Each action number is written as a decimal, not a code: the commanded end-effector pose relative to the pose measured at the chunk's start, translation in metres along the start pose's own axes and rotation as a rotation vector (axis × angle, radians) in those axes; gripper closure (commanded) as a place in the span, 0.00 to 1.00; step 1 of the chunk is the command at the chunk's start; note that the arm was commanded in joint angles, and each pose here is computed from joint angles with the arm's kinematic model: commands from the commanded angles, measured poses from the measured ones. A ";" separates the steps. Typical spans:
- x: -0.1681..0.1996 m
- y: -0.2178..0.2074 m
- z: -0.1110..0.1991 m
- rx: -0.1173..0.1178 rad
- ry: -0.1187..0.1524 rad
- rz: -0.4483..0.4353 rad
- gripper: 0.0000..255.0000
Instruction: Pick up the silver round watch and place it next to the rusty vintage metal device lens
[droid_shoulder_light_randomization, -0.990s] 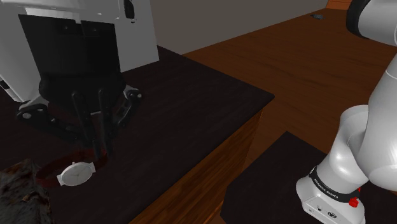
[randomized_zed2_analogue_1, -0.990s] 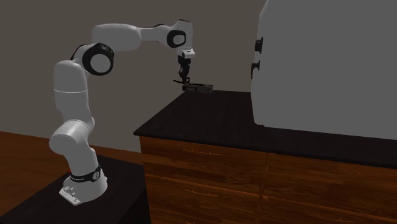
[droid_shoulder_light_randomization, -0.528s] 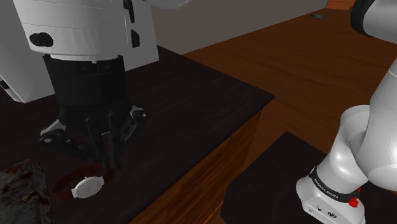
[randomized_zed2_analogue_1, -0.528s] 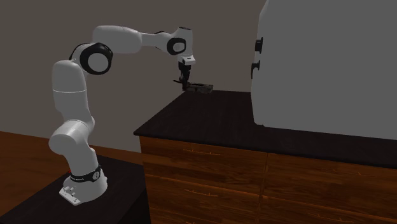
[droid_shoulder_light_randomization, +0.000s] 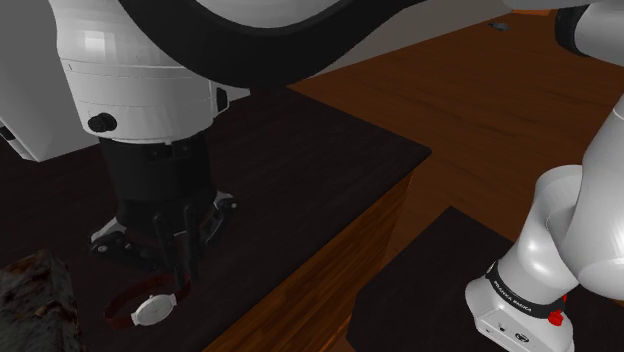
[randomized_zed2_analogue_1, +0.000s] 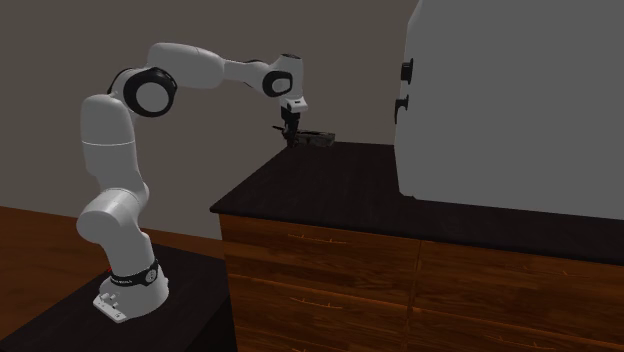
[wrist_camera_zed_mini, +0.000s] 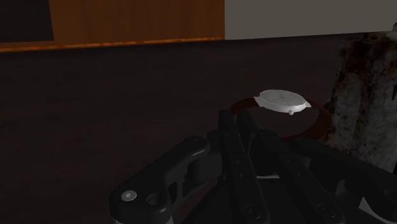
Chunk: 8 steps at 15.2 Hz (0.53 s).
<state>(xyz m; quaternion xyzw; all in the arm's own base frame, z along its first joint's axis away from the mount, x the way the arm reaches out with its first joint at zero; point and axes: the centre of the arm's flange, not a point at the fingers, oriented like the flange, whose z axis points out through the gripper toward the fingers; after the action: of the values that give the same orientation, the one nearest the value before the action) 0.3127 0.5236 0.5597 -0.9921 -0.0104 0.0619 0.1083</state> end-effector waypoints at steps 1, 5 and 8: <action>0.000 0.001 0.001 0.000 0.000 0.000 1.00; 0.000 0.001 0.001 0.000 0.000 0.000 1.00; 0.000 0.001 0.001 0.000 0.000 0.000 0.00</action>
<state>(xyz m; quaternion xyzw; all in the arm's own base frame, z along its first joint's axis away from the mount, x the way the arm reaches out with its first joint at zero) 0.3124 0.5232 0.5588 -0.9921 -0.0104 0.0618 0.1084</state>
